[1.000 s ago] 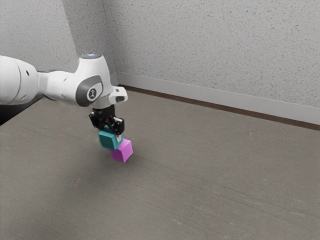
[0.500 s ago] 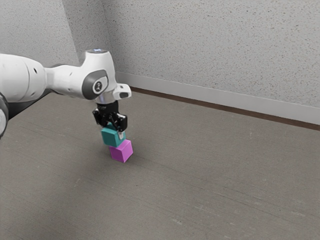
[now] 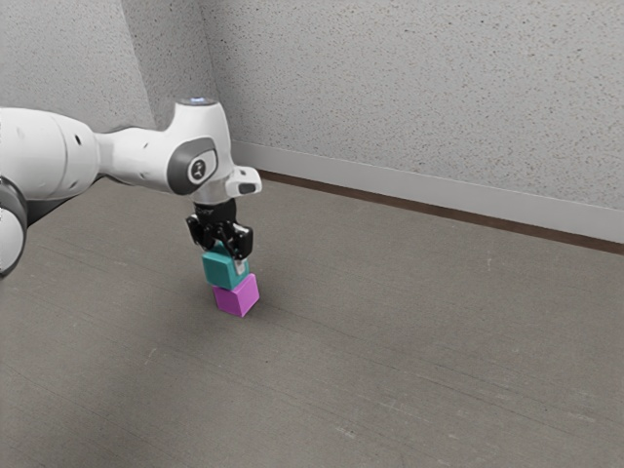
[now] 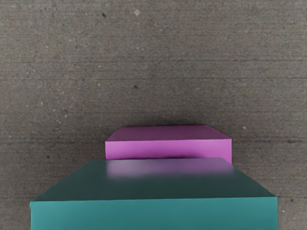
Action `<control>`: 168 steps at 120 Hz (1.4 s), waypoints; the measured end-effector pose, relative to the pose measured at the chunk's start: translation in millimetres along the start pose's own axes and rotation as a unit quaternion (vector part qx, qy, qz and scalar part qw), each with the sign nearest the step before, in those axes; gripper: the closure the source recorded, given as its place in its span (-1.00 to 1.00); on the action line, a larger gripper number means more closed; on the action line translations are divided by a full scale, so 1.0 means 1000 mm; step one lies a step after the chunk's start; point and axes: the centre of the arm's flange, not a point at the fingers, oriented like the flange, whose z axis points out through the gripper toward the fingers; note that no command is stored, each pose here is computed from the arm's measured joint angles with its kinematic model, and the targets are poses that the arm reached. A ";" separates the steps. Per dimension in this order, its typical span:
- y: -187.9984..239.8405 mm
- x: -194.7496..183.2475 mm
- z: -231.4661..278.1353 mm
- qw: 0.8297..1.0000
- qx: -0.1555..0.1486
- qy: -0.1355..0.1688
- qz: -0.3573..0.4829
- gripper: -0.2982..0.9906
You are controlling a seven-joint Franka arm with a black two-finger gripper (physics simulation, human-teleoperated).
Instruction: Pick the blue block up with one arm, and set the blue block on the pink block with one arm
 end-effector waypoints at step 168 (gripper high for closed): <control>0.011 0.008 -0.002 0.999 -0.008 0.014 0.028 -0.47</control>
